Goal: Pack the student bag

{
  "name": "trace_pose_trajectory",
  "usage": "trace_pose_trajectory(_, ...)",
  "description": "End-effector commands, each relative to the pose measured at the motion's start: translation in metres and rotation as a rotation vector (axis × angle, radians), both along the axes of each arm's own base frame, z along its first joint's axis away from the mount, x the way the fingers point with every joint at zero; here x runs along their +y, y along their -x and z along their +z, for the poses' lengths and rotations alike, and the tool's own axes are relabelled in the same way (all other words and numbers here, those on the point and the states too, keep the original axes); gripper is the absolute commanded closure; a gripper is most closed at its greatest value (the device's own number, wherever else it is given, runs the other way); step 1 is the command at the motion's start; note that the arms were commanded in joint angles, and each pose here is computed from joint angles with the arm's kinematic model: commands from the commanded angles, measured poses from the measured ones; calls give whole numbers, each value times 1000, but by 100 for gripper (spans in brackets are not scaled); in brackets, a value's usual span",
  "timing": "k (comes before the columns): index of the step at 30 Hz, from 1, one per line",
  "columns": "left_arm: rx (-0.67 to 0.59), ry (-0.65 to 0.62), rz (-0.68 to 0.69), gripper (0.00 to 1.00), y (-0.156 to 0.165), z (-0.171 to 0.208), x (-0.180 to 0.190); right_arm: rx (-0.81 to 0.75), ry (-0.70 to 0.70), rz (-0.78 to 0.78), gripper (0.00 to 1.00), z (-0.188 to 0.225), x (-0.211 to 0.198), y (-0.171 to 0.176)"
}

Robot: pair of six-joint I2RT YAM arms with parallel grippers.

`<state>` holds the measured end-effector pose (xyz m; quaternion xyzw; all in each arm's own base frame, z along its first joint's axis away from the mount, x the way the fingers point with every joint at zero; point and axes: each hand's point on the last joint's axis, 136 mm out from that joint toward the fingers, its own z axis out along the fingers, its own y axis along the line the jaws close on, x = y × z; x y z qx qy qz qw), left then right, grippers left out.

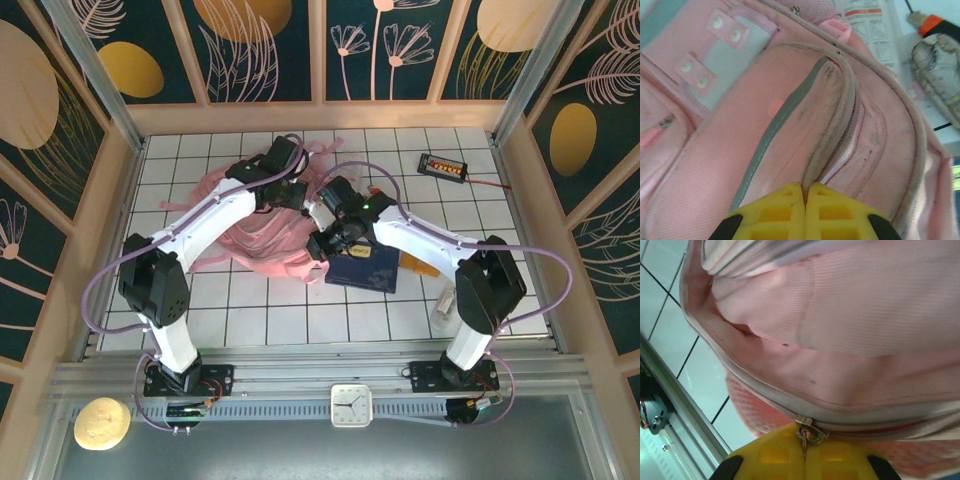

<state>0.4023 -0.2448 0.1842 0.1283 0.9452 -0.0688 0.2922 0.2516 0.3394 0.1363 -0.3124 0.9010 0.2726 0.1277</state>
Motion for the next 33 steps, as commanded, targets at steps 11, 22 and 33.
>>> trace_pose_trajectory(11, 56, 389, 98, 100, -19, 14, -57, 30, -290, -176, 100, 24, 68, -8)
trace_pose_trajectory(22, 12, 132, -54, 45, 5, 3, -22, 6, -144, -206, 100, -6, -1, -23)
trace_pose_trajectory(33, -50, -163, -240, 28, 55, -36, 39, -3, -147, -163, 100, -6, -14, -40)
